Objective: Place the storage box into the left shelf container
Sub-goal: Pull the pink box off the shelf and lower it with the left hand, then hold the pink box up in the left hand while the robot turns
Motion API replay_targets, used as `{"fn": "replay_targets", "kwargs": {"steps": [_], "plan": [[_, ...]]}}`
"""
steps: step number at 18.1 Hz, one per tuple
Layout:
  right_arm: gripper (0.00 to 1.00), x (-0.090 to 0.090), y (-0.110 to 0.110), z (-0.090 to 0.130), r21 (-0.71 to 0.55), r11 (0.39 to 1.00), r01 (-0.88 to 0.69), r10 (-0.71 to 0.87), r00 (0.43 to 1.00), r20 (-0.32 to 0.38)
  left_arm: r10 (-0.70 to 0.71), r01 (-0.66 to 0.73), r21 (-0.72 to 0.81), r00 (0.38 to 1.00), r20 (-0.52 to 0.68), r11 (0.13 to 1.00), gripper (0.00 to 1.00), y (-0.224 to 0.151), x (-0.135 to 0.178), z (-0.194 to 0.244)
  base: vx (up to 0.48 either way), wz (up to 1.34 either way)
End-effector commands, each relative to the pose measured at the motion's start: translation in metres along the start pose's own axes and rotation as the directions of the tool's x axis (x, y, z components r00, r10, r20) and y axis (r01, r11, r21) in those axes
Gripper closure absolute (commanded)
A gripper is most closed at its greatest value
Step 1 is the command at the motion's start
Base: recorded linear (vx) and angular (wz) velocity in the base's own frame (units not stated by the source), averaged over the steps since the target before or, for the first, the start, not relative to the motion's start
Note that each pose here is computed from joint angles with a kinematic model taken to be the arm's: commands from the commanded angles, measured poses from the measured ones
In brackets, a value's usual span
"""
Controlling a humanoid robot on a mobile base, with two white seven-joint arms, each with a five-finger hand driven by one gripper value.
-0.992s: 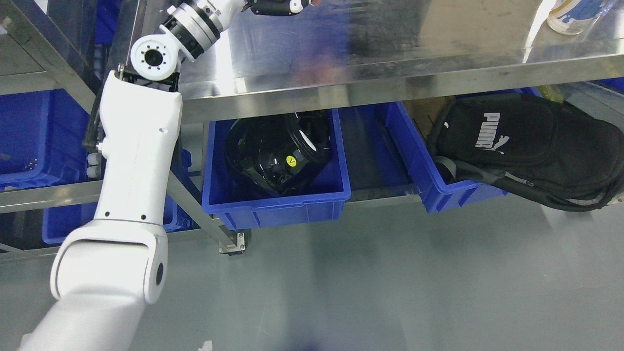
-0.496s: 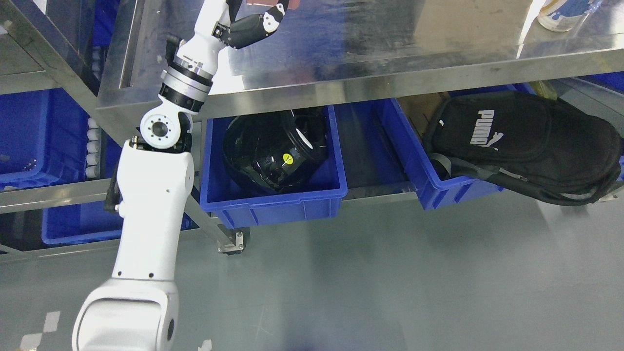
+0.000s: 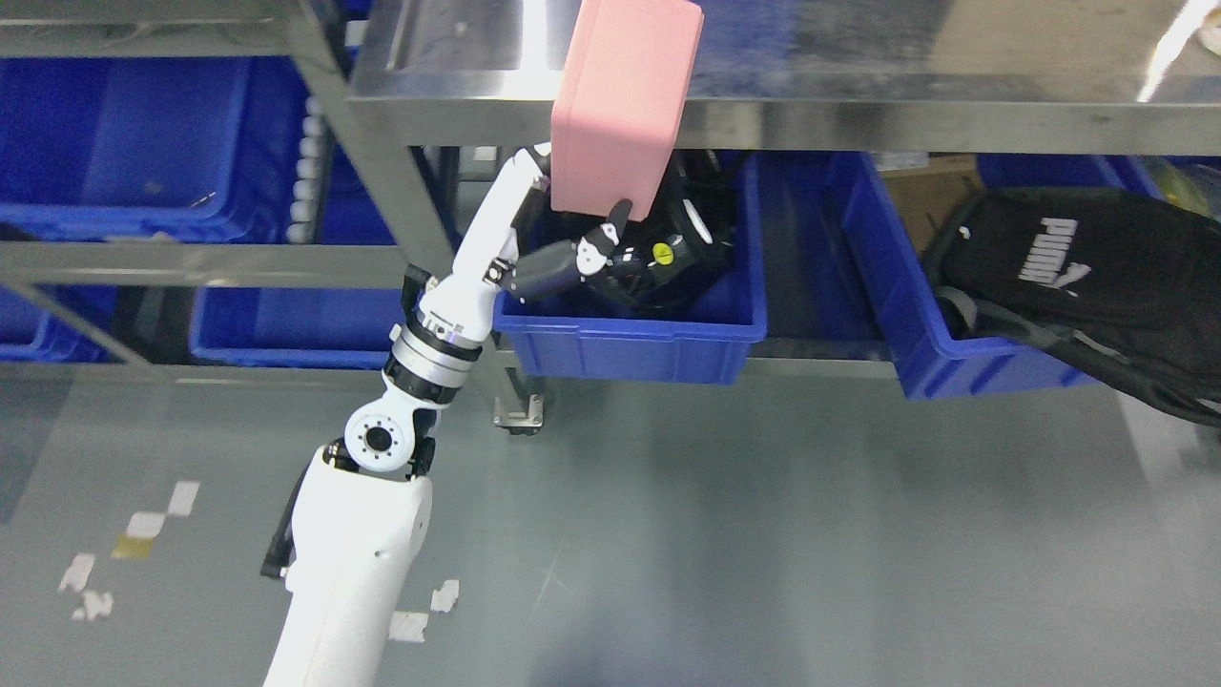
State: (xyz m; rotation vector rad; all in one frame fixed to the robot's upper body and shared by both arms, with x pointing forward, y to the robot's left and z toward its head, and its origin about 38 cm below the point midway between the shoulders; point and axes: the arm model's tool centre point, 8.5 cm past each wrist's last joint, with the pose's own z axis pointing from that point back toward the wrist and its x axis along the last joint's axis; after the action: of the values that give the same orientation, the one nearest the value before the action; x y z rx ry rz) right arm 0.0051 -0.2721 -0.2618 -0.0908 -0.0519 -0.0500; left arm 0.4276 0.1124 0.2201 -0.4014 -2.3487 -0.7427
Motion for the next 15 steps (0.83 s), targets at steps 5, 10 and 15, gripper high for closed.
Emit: {"fn": "replay_targets", "kwargs": {"steps": [5, 10, 15], "plan": [[0.0, 0.009, -0.011, 0.0, -0.019, 1.0, 0.021, -0.02, 1.0, 0.023, 0.108, -0.107, -0.041, 0.994, 0.023, 0.993, 0.97, -0.073, 0.026, 0.061, -0.112, 0.99], [0.0, 0.009, -0.011, 0.0, -0.017, 1.0, 0.021, -0.02, 1.0, 0.021, 0.12, -0.12, -0.016, 0.993, -0.003, 0.993, 0.96, -0.079, 0.024, 0.08, 0.028, 1.35], [0.0, 0.01, -0.011, -0.001, -0.019, 1.0, 0.021, -0.02, 1.0, 0.023, 0.102, -0.102, 0.006, 0.995, -0.008, 0.995, 0.96, -0.07, 0.023, 0.084, 0.266, 1.35]]}}
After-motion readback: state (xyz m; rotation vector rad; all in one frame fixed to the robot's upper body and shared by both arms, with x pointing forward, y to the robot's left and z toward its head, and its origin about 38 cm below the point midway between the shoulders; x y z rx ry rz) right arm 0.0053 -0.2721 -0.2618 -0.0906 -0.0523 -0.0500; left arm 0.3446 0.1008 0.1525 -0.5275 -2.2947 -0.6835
